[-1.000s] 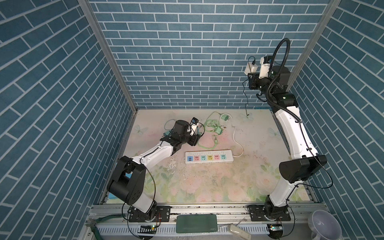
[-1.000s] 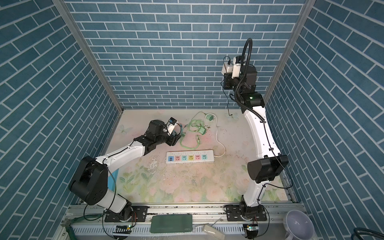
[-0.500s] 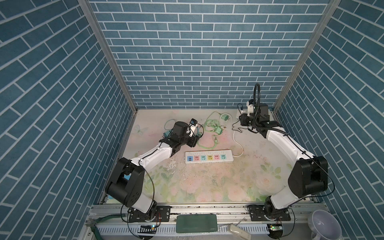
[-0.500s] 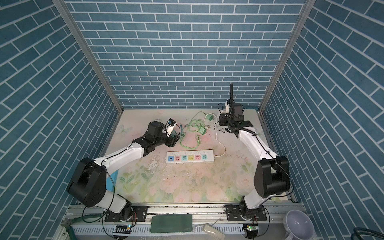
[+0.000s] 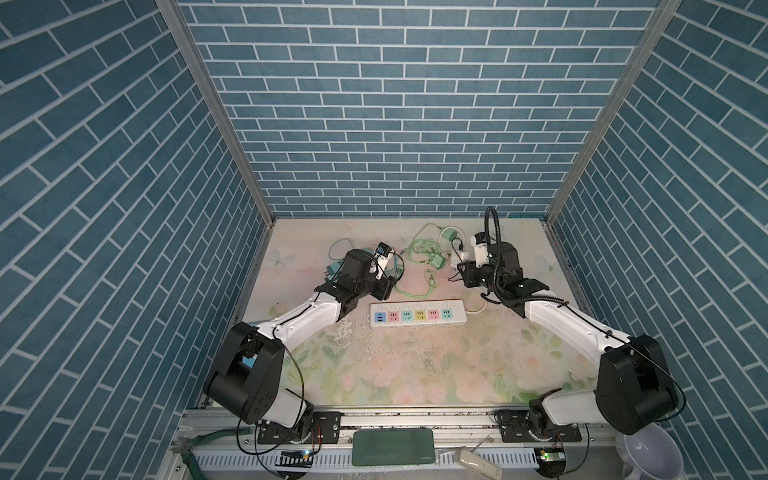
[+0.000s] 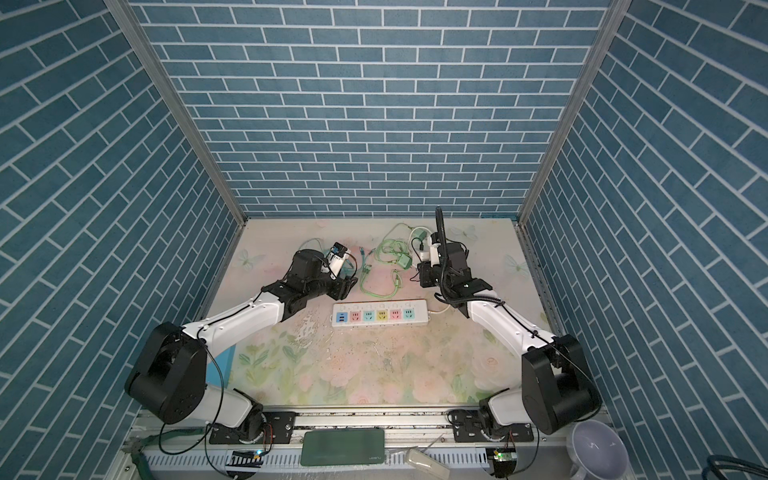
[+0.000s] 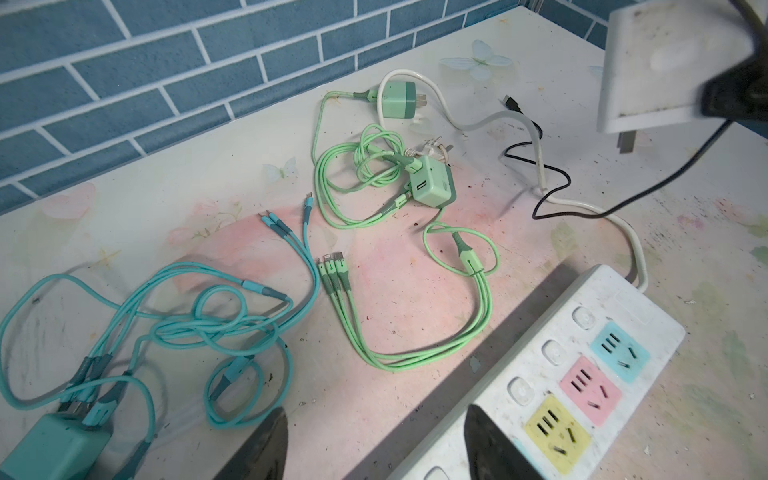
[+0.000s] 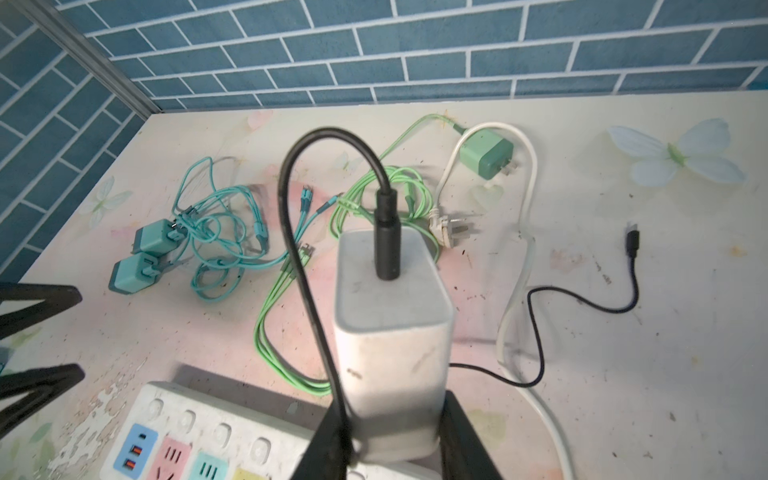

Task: Insert the plug
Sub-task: 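Lower the charger over the power strip with the right gripper while the left approaches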

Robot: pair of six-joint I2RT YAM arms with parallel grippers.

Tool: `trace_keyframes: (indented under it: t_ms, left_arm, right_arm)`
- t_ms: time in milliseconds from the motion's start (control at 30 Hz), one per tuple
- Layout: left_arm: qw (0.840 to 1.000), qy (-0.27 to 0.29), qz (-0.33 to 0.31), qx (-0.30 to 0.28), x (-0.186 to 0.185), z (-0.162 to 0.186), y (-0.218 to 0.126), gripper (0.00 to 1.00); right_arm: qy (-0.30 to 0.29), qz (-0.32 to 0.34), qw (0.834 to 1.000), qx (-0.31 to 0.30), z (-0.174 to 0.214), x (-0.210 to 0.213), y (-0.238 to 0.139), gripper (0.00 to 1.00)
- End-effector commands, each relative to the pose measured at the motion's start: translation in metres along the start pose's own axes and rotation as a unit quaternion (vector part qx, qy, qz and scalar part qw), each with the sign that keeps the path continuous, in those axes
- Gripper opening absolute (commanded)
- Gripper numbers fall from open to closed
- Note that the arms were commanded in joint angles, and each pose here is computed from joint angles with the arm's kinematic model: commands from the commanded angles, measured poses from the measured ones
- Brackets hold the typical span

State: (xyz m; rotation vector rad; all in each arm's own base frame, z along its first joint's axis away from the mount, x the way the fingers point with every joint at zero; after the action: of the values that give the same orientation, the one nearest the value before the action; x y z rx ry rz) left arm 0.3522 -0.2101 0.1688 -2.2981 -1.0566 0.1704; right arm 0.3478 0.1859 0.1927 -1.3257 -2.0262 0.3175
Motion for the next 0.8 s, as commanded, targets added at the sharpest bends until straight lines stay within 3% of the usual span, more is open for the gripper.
trace_keyframes:
  t_ms: [0,433,600,767]
  left_arm:
    - [1.0,-0.002,0.007,-0.017,-0.003,-0.005,-0.004,0.68]
    - [1.0,0.001,0.02,-0.015,-0.018,0.0,0.004,0.67]
    - [0.999,0.001,0.028,-0.019,-0.025,-0.002,0.005,0.67]
    - [0.998,0.009,0.055,-0.028,-0.041,-0.003,0.011,0.67]
  right_arm:
    - [-0.011,-0.079,0.996,-0.051,-0.006,0.027,-0.017,0.17]
    - [-0.028,-0.093,0.995,-0.037,0.039,0.021,-0.031,0.17]
    - [-0.02,-0.068,0.997,-0.019,0.05,0.013,-0.03,0.16]
    - [-0.018,-0.102,0.995,0.001,0.067,0.018,-0.031,0.17]
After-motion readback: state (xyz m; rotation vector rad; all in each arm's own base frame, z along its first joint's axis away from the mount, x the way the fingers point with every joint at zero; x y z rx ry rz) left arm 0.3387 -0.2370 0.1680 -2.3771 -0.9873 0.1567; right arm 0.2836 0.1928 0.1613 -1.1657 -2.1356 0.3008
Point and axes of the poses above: each gripper's point midway between its finger pads, its own y axis out along the fingers, its own x axis along the line the jaws close on, z = x × y, the point moved 3 cm from there along -y, back along the fingers, and after that the axes turned 12 degrees about y, right-handed, at the moved point
